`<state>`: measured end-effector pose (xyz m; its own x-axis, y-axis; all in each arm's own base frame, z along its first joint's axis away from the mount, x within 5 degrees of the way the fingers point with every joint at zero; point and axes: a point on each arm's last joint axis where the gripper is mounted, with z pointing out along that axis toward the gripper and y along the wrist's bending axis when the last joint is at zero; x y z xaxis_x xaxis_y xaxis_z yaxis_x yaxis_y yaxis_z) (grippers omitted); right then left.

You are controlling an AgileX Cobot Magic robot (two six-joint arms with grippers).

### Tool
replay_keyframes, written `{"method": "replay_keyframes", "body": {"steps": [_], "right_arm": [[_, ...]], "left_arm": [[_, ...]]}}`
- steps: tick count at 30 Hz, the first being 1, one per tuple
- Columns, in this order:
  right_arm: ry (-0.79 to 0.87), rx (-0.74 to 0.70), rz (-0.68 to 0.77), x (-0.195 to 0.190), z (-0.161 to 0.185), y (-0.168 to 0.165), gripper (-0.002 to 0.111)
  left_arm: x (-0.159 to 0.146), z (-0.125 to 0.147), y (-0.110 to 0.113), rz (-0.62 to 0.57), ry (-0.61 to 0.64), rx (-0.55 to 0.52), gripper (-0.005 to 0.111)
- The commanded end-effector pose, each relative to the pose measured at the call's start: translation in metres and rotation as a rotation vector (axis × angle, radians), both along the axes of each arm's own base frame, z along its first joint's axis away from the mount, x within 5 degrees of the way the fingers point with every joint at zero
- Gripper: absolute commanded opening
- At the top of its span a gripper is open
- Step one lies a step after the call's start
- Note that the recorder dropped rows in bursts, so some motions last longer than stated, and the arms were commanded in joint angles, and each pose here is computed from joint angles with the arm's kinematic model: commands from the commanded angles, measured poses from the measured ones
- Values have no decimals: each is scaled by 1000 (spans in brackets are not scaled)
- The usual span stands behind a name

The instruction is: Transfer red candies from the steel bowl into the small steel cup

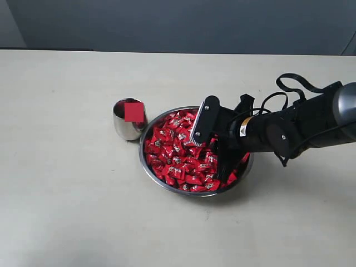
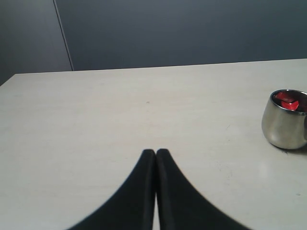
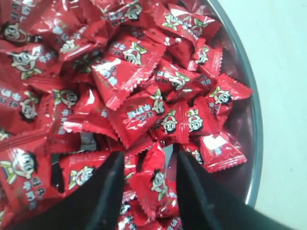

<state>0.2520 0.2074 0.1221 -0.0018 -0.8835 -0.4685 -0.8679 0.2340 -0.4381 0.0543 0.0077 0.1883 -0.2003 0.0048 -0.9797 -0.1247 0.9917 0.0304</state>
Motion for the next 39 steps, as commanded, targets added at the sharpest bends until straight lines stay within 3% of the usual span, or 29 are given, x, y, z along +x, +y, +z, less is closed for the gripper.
{"method": "replay_keyframes", "body": {"steps": [1, 26, 34, 39], "right_arm": [[-23, 10, 4, 1, 1, 0, 36], [-41, 45, -27, 4, 3, 1, 36], [-20, 17, -14, 2, 1, -1, 13], [-6, 7, -13, 1, 0, -1, 13]], "left_arm": [[0, -1, 0, 1, -3, -4, 0], [0, -1, 0, 1, -3, -4, 0], [0, -1, 0, 1, -3, -4, 0], [0, -1, 0, 1, -3, -4, 0]]}}
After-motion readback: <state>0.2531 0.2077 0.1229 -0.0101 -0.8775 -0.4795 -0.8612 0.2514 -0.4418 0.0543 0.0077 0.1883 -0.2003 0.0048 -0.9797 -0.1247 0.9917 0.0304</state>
